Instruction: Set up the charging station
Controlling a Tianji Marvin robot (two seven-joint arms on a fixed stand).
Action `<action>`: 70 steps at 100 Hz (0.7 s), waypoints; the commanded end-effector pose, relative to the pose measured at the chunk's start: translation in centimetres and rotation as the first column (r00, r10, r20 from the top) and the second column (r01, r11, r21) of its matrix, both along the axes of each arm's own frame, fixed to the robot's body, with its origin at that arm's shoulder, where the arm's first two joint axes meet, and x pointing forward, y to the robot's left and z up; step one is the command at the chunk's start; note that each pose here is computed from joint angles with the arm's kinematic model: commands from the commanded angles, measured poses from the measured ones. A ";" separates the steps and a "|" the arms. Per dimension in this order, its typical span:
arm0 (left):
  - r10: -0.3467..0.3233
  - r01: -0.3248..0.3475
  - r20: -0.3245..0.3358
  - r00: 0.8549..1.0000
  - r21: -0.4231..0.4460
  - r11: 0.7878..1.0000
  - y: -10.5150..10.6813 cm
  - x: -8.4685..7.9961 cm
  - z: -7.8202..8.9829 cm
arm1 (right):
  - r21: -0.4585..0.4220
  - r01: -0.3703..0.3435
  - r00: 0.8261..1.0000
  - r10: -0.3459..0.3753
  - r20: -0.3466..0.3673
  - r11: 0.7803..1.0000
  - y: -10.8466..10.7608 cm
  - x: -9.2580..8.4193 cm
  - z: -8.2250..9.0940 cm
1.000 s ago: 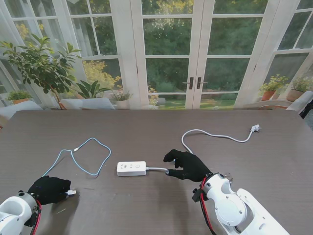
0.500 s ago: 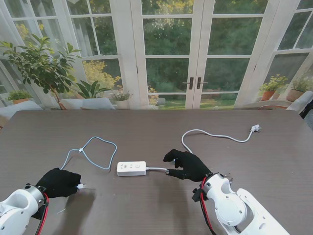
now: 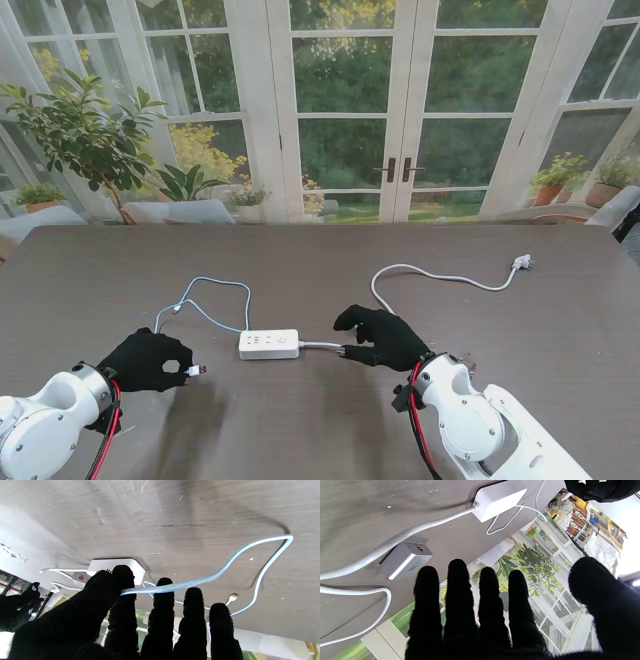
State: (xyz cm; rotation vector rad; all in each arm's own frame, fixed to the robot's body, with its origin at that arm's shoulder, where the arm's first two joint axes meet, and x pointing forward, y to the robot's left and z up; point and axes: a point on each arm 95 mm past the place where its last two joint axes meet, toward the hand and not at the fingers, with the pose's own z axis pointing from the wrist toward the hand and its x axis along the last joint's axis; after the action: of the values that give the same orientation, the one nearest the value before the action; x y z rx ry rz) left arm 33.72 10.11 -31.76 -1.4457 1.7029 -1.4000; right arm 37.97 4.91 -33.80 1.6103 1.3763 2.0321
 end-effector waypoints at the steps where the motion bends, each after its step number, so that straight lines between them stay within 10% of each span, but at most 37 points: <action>1: 0.012 -0.012 -0.018 1.000 -0.042 0.999 -0.3 0.2 -0.3 | 0.000 -0.011 1.000 0.011 -0.012 1.000 0.3 -0.2 -0.2; 35: 0.112 -0.143 -0.119 0.987 -0.298 0.944 -1.1 1.0 -2.4 | 0.002 -0.002 1.000 0.002 -0.011 1.000 0.1 -0.1 -0.1; 70: 0.120 -0.186 -0.194 0.974 -0.371 0.910 -1.1 1.2 -3.1 | 0.004 -0.003 1.000 0.003 -0.015 1.000 0.1 -0.1 -0.1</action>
State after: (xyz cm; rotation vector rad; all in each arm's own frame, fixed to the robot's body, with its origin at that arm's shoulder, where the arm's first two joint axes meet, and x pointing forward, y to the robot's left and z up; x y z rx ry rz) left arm 35.01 9.20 -34.63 -1.8930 1.3845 -1.6464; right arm 38.07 4.74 -33.74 1.6151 1.3655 2.0308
